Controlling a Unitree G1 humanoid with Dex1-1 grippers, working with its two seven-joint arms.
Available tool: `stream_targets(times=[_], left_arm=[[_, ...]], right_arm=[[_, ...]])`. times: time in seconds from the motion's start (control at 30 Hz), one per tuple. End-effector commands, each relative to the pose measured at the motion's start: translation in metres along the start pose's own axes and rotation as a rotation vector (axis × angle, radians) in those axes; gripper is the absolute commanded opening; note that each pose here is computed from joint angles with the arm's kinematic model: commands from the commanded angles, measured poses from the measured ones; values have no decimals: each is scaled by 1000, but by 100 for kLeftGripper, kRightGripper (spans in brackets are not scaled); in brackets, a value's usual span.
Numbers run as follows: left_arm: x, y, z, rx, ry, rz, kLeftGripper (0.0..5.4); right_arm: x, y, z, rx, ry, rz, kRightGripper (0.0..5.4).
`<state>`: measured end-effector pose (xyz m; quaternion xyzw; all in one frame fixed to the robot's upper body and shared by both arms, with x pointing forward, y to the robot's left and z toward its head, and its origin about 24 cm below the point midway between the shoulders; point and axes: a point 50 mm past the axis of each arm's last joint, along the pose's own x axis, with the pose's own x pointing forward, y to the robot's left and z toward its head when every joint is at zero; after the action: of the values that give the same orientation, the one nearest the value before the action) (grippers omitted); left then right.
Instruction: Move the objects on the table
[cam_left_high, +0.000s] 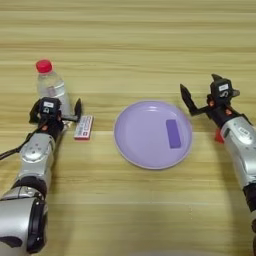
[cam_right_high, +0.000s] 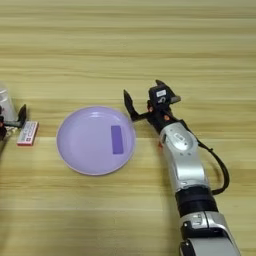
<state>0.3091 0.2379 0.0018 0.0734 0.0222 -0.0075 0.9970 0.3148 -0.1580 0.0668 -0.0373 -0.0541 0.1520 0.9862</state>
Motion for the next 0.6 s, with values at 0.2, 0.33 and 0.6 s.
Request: stream_targets(times=[0.2, 0.33, 0.6], left_arm=[[-9, -12, -8, -4, -16, -36, 538], [-15, -17, -13, -1, -7, -51, 538], [-21, -21, -17, 5, -5, -59, 538]], right_arm=[[6, -14, 8, -5, -30, -61, 540], [5, -17, 9, -7, -34, -70, 540], [5, -19, 10, -7, -37, -79, 540]])
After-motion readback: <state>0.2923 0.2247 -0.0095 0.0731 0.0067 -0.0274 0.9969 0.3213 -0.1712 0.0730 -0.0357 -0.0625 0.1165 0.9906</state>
